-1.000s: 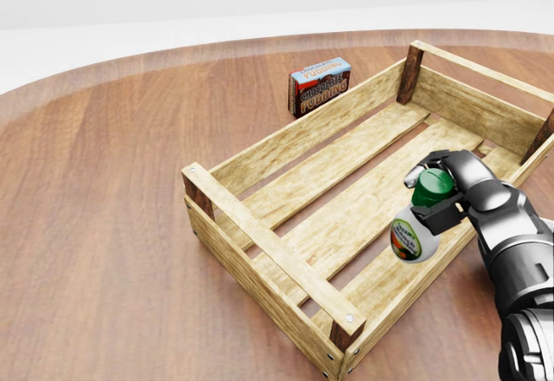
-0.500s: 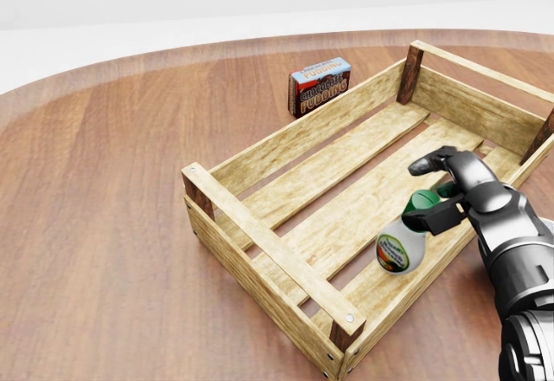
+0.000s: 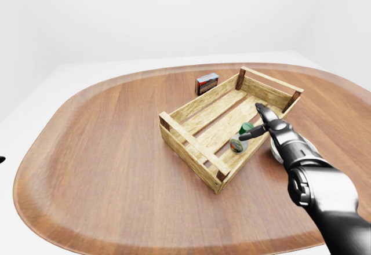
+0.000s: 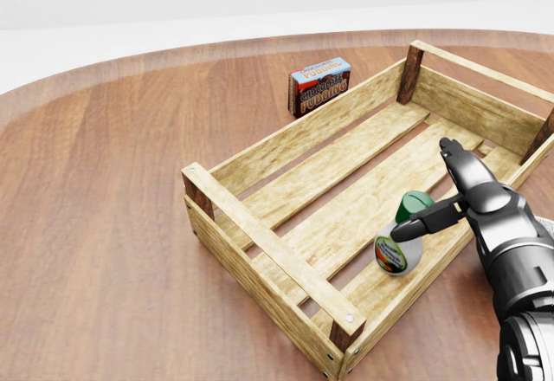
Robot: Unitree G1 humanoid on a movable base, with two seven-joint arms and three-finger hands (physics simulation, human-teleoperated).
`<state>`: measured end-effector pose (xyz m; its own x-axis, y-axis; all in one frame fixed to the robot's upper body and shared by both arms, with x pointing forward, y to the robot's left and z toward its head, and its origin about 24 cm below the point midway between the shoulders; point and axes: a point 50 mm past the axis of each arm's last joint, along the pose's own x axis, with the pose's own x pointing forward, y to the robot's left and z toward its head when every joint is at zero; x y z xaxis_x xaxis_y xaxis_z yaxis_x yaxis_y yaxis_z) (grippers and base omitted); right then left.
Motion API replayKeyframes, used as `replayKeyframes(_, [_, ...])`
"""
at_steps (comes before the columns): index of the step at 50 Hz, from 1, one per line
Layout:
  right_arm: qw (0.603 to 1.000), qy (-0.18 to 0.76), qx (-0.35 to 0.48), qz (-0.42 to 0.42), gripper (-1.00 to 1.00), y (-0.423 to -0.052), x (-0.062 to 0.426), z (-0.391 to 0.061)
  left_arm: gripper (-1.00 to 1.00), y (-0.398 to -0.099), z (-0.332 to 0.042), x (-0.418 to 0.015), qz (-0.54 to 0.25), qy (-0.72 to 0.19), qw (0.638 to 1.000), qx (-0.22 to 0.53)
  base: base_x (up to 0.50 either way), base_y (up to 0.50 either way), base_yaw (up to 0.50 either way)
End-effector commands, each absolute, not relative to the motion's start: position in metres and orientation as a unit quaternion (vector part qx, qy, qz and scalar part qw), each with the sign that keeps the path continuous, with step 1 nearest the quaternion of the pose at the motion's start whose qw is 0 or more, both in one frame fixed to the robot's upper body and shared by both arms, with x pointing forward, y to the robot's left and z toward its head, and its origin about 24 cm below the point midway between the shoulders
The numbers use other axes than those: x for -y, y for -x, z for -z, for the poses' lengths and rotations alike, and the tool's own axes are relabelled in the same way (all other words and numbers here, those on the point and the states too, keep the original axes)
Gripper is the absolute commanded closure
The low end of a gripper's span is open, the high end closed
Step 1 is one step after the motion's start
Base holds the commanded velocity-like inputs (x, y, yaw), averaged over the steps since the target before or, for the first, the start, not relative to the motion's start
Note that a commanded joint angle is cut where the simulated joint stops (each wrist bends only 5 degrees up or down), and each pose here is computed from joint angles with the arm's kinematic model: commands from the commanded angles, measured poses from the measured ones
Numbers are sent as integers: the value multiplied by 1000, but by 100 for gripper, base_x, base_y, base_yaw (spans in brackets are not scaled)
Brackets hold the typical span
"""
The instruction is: Pick up the salad dressing and put it in the tray.
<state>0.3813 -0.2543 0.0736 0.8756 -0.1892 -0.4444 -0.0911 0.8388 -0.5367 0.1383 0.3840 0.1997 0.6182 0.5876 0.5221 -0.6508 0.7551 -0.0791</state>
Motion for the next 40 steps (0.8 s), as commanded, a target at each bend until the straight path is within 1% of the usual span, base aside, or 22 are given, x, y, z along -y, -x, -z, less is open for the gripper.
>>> replayKeyframes(1, [930, 296, -215, 22, -100, -394, 253, -104, -100, -139, -201, -383, -344, -60, 897, 270, 0, 0, 0])
replayKeyframes(3, [931, 302, -202, 22, -100, -398, 253, -116, -100, -139, -201, -383, -343, -59, 897, 271, 0, 0, 0])
replayKeyframes(4, [934, 307, -184, 21, -100, -403, 252, -132, -100, -139, -201, -382, -343, -60, 897, 271, 0, 0, 0])
replayKeyframes(7, [935, 313, -168, 19, -100, -407, 252, -148, -100, -138, -201, -383, -344, -59, 897, 272, 0, 0, 0])
replayKeyframes(9, [931, 333, -151, 14, -100, -412, 252, -168, -100, -138, -202, -384, -344, -59, 896, 274, 0, 0, 0])
replayKeyframes(10, [931, 333, -151, 14, -100, -412, 252, -168, -100, -138, -202, -384, -344, -59, 896, 274, 0, 0, 0])
replayKeyframes(12, [929, 349, -119, 10, -100, -416, 251, -203, -100, -138, -201, -383, -344, -59, 897, 272, 0, 0, 0])
replayKeyframes(14, [927, 361, -98, 12, -100, -418, 252, -226, -100, -138, -202, -383, -343, -59, 897, 273, 0, 0, 0])
replayKeyframes(17, [926, 375, -41, 12, -100, -417, 248, -285, -100, -138, -203, -383, -343, -59, 896, 276, 0, 0, 0])
replayKeyframes(18, [925, 380, -29, 15, -100, -415, 248, -298, -100, -138, -203, -383, -343, -59, 896, 277, 0, 0, 0])
replayKeyframes(19, [922, 388, 2, 15, -100, -410, 246, -331, -100, -138, -204, -383, -343, -59, 895, 278, 0, 0, 0])
replayKeyframes(21, [915, 402, 27, 18, -100, -403, 243, -360, -100, -138, -203, -382, -343, -59, 896, 277, 0, 0, 0])
replayKeyframes(24, [908, 415, 55, 25, -100, -392, 241, -392, -100, -139, -203, -382, -342, -58, 897, 275, 0, 0, 0])
replayKeyframes(27, [904, 418, 81, 27, -100, -382, 240, -417, -100, -138, -203, -383, -342, -58, 896, 276, 0, 0, 0])
replayKeyframes(29, [902, 421, 87, 31, -100, -379, 240, -423, -100, -139, -202, -383, -343, -57, 897, 275, 0, 0, 0])
replayKeyframes(40, [902, 418, 108, 13, -100, -378, 231, -427, -100, -139, -206, -380, -339, -61, 895, 282, 0, 0, 0])
